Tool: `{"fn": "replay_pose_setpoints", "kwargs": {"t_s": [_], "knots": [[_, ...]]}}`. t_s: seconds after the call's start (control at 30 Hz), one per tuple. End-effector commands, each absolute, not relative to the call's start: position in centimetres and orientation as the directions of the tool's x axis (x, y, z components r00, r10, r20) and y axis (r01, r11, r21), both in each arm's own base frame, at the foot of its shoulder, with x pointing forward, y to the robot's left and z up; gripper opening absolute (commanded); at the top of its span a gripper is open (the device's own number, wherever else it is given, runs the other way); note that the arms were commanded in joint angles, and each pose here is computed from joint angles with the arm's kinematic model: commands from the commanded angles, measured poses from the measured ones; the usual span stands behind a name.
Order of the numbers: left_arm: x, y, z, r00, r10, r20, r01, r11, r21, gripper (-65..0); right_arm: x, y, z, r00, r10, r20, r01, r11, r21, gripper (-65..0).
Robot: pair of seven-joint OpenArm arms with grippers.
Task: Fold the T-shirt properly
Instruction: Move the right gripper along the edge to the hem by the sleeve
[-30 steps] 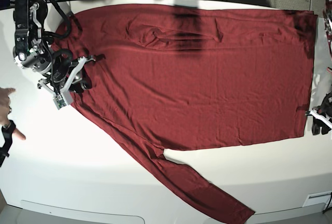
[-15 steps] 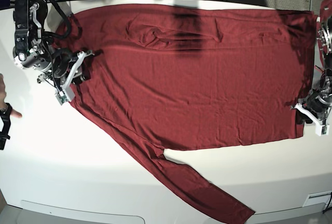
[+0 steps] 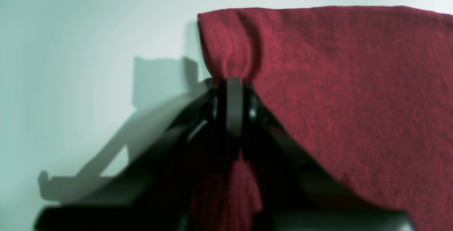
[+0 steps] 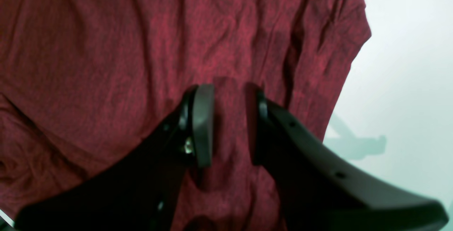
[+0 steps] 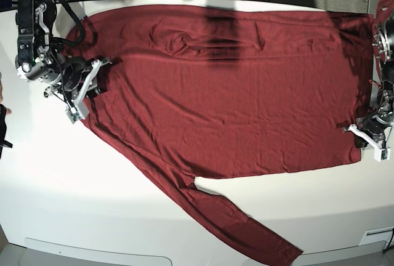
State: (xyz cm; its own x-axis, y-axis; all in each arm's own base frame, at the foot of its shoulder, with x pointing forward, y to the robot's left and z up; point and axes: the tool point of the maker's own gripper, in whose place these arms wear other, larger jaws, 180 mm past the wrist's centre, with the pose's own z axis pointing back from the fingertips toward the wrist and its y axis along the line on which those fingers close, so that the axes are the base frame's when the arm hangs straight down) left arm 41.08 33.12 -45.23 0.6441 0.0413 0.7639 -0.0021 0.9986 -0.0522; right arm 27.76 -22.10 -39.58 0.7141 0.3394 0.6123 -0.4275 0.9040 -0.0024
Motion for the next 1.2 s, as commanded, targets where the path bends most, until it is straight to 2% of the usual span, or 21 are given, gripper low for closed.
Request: {"fn": "replay_pose_setpoints", "kwargs": {"t_s": [0.0, 0.27, 0.43, 0.6, 0.67, 0.73, 0.8, 0.93, 1.17], "knots": [[40.1, 33.8, -46.0, 0.697, 0.013, 0.716, 0.006, 1.0, -0.025, -65.0, 28.9, -22.3, -38.2, 0.676, 0.341, 0.653, -0.432, 0.902, -0.023, -48.7], [40.9, 34.0, -45.0, 0.642, 0.12, 0.757, -0.065, 0.993, -0.103, -65.0, 30.1, -21.0, -36.6, 0.641, 0.267, 0.72, -0.43, 0.902, 0.048, -48.8], [41.0, 34.0, -44.9, 0.637, 0.12, 0.761, -0.065, 0.993, -0.102, -65.0, 33.1, -20.1, -34.3, 0.579, 0.251, 0.775, -0.432, 0.901, 0.031, -48.7], [41.8, 34.1, -43.9, 0.582, 0.121, 0.804, -0.065, 0.993, -0.102, -65.0, 36.7, -17.7, -31.9, 0.512, 0.189, 0.838, -0.428, 0.902, 0.058, -48.6], [41.8, 34.1, -43.9, 0.581, 0.121, 0.805, -0.065, 0.993, -0.103, -65.0, 38.4, -16.9, -31.6, 0.508, 0.161, 0.846, -0.427, 0.9, 0.085, -42.9], [41.8, 34.1, -43.9, 0.58, 0.121, 0.805, -0.065, 0.993, -0.102, -65.0, 40.4, -16.4, -32.1, 0.527, 0.158, 0.835, -0.428, 0.898, 0.099, -35.4], [41.8, 34.1, -43.9, 0.581, 0.121, 0.805, -0.065, 0.993, -0.102, -65.0, 42.4, -16.2, -32.9, 0.557, 0.182, 0.811, -0.428, 0.899, 0.092, -31.5], [41.5, 34.1, -44.2, 0.591, 0.114, 0.799, -0.061, 0.993, -0.096, -65.0, 45.7, -15.1, -33.8, 0.61, 0.203, 0.766, -0.439, 0.891, 0.113, -30.9], [40.7, 34.1, -44.9, 0.606, 0.114, 0.788, -0.062, 0.993, -0.096, -65.0, 48.1, -15.0, -37.2, 0.702, 0.358, 0.616, -0.454, 0.891, 0.0, -30.9]]}}
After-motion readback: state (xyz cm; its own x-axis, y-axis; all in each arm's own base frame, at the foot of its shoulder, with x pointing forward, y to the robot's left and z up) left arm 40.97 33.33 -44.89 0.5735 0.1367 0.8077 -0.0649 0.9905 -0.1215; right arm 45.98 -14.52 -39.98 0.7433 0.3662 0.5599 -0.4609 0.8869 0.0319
